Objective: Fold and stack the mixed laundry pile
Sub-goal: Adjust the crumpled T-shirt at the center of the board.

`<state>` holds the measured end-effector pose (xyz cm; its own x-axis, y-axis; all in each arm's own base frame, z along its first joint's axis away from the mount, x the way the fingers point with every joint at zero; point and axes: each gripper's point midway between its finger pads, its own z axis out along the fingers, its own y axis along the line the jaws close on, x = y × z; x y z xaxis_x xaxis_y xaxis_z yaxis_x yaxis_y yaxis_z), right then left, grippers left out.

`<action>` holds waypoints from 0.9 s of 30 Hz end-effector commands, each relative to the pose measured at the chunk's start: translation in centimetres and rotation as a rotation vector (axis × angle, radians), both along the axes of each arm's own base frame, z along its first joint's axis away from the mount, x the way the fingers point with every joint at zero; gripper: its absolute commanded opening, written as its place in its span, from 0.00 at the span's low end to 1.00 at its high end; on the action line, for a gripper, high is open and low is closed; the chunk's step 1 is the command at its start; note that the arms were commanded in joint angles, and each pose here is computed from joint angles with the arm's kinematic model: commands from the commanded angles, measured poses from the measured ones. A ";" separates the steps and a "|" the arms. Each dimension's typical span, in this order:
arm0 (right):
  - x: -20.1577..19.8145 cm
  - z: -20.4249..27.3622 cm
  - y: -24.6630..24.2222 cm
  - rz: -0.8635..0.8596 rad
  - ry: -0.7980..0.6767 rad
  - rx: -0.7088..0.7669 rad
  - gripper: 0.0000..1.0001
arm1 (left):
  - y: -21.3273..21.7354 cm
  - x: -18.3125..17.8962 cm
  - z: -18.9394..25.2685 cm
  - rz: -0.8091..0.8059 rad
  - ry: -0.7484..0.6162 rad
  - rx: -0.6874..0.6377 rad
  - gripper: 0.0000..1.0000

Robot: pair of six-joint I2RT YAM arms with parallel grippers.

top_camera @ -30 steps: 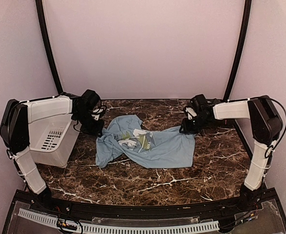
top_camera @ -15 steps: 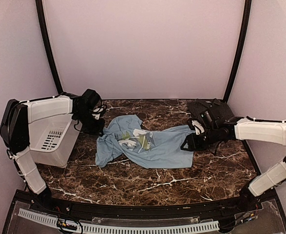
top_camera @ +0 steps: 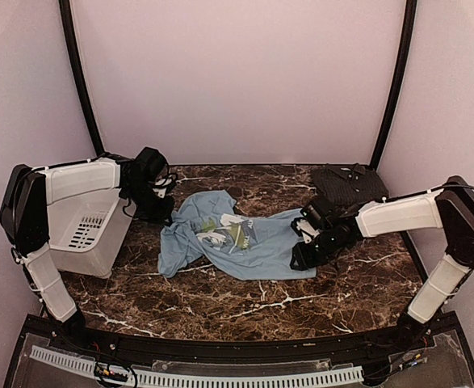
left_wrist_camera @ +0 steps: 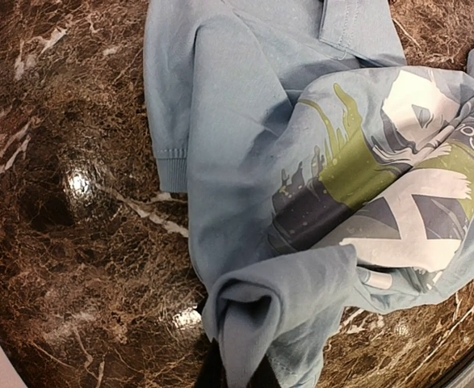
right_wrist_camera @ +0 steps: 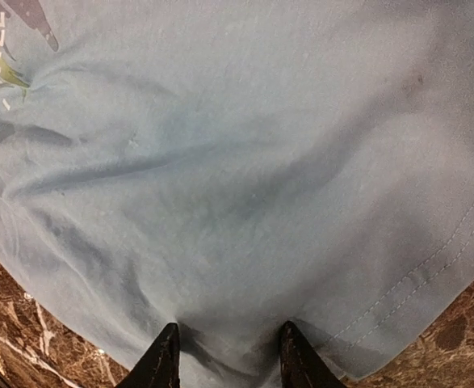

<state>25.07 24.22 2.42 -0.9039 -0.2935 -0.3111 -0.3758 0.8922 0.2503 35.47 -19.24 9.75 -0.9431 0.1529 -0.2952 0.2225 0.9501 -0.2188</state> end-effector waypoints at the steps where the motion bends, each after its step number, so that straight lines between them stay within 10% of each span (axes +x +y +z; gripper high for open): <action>1: -0.6 -2.0 -1.0 0.001 0.007 -0.136 0.29 | -0.4 0.2 2.4 -0.013 -0.052 -0.038 0.00; 4: -1.6 -1.9 -1.2 0.004 -0.006 -0.180 0.00 | -0.3 0.0 2.7 -0.015 -0.058 -0.042 0.00; 16: -7.1 8.8 -0.5 -0.009 -0.112 -0.019 0.00 | 0.2 -3.7 6.7 -0.066 -0.123 -0.122 0.00; 27: 6.9 7.3 -2.4 -0.074 -0.117 0.002 0.00 | -0.3 1.3 4.3 -0.066 -0.073 0.001 0.00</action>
